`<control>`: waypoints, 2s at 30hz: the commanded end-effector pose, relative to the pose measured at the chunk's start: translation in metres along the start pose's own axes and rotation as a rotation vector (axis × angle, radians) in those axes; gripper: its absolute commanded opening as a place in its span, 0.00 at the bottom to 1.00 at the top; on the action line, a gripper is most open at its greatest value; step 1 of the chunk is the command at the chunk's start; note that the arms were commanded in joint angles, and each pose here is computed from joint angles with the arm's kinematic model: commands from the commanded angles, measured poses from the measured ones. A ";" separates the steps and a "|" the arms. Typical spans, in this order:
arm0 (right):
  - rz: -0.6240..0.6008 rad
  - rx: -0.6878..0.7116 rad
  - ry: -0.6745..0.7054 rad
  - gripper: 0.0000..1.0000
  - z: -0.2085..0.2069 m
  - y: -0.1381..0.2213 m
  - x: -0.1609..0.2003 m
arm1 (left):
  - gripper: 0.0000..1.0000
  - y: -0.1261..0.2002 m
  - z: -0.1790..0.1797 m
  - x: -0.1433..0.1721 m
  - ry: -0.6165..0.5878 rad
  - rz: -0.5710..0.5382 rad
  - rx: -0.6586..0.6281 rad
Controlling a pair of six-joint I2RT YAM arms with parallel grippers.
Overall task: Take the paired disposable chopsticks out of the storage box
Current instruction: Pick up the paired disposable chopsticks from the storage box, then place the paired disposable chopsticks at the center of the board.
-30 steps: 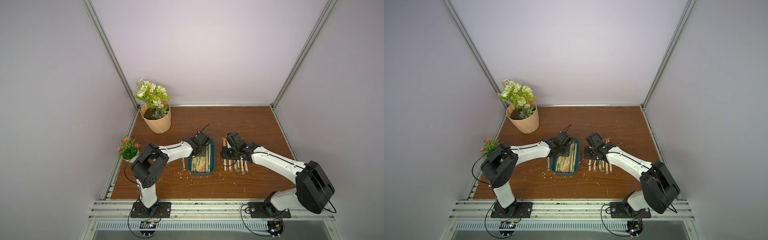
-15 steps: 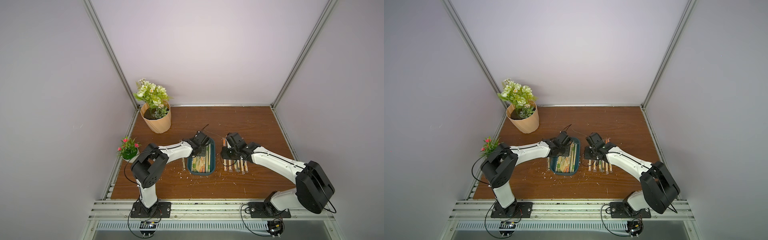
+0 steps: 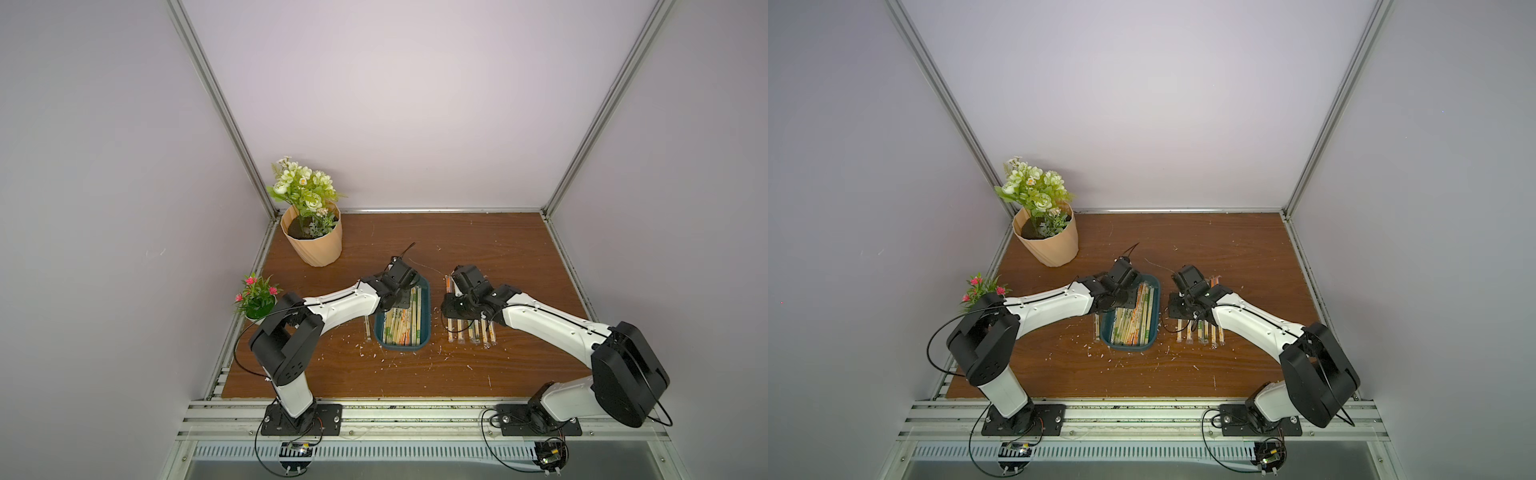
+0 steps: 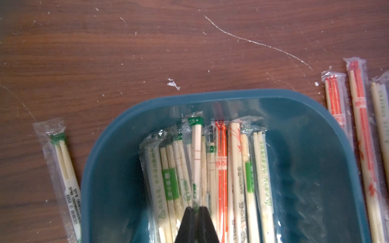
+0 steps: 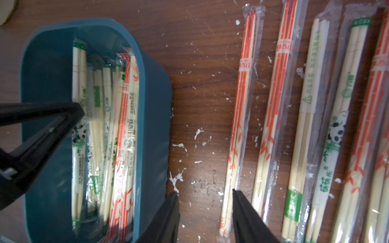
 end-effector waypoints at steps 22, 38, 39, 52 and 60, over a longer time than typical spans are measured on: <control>-0.009 -0.013 0.012 0.46 0.006 0.003 -0.009 | 0.00 0.044 0.137 0.008 0.212 -0.066 -0.299; -0.001 -0.016 0.006 0.46 0.006 0.001 -0.008 | 0.00 0.000 0.140 0.026 0.196 0.019 -0.304; 0.002 -0.015 0.006 0.46 0.006 0.001 -0.007 | 0.00 -0.002 0.139 0.027 0.198 0.022 -0.299; 0.000 -0.011 0.006 0.46 0.002 0.002 -0.004 | 0.34 0.003 0.132 0.017 0.200 0.007 -0.253; -0.005 -0.014 0.007 0.46 0.002 0.004 -0.004 | 0.45 0.031 0.124 -0.006 0.194 -0.057 -0.199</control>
Point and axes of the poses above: each gripper's point midway between its finger pads, its own y axis back along the fingers, its own z axis along the line the jaws close on, x = y × z, the point moved 3 cm from there along y, back along the fingers, and after that the axes turned 2 degrees about -y, right-handed, at the moved point
